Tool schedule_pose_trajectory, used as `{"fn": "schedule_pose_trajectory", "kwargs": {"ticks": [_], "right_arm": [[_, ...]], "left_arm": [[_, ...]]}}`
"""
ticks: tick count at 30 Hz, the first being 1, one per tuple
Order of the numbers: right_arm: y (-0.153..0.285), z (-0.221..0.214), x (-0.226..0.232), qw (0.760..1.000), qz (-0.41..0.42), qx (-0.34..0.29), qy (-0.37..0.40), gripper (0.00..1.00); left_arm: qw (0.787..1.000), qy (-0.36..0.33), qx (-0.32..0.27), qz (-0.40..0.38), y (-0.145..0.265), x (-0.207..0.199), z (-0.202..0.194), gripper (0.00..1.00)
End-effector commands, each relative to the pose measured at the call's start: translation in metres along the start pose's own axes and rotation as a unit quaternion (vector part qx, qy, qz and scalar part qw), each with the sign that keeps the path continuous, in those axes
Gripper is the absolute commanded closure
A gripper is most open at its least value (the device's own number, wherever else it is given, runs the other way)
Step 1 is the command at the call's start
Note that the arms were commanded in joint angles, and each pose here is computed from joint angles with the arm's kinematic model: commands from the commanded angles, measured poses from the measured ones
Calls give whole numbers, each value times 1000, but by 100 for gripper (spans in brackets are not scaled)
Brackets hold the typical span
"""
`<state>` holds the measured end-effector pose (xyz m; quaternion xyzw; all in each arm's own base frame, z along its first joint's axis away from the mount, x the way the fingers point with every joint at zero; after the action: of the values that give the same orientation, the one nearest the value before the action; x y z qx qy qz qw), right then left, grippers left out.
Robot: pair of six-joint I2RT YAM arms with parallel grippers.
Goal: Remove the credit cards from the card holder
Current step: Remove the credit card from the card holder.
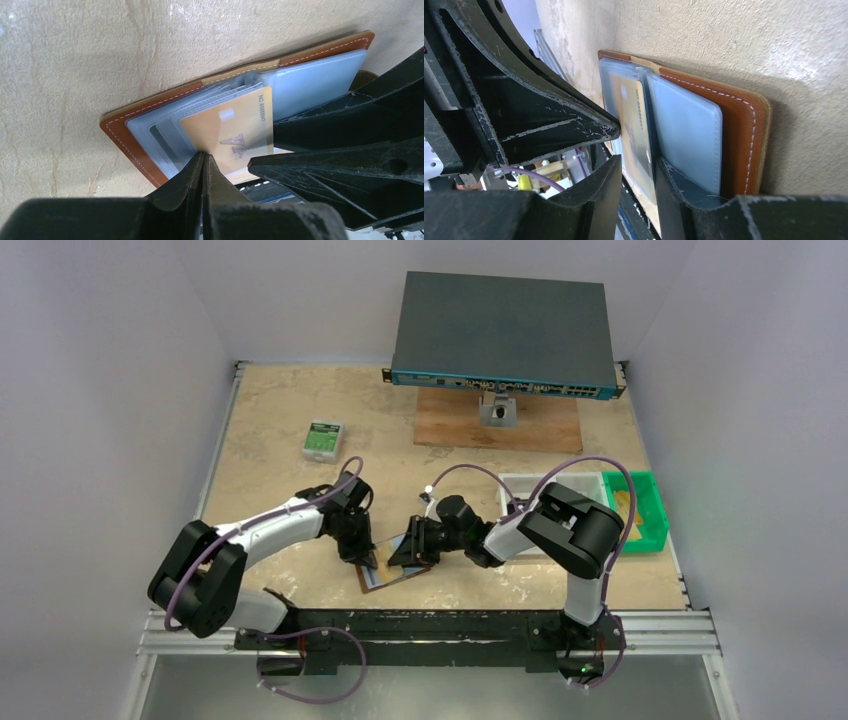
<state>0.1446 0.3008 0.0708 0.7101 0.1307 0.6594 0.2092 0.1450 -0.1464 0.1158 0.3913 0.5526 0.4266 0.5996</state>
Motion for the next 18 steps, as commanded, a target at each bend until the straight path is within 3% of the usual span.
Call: {"fn": "schedule_pose_trajectory", "kwargs": {"ticks": [1,18], "right_arm": [[1,-5,-18,999,-33,2,-20,69],[16,-1,-23,999,19,-8,-46,70]], "left_arm": [[1000,3,-6,25,-12,3,3,98],[997,18,16,74,-19,14,-4,100]]}}
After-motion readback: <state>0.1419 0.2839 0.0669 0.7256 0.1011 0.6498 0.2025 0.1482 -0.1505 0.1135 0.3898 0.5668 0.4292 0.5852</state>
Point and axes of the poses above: each gripper's point midway between its finger pads, its own y axis back along the fingers, its own x axis along the line the jaws close on, z = x × y, the point moved 10 cm from there along y, back along the fingers, and after that the axes turned 11 degrees about -y, right-handed, at the moved point
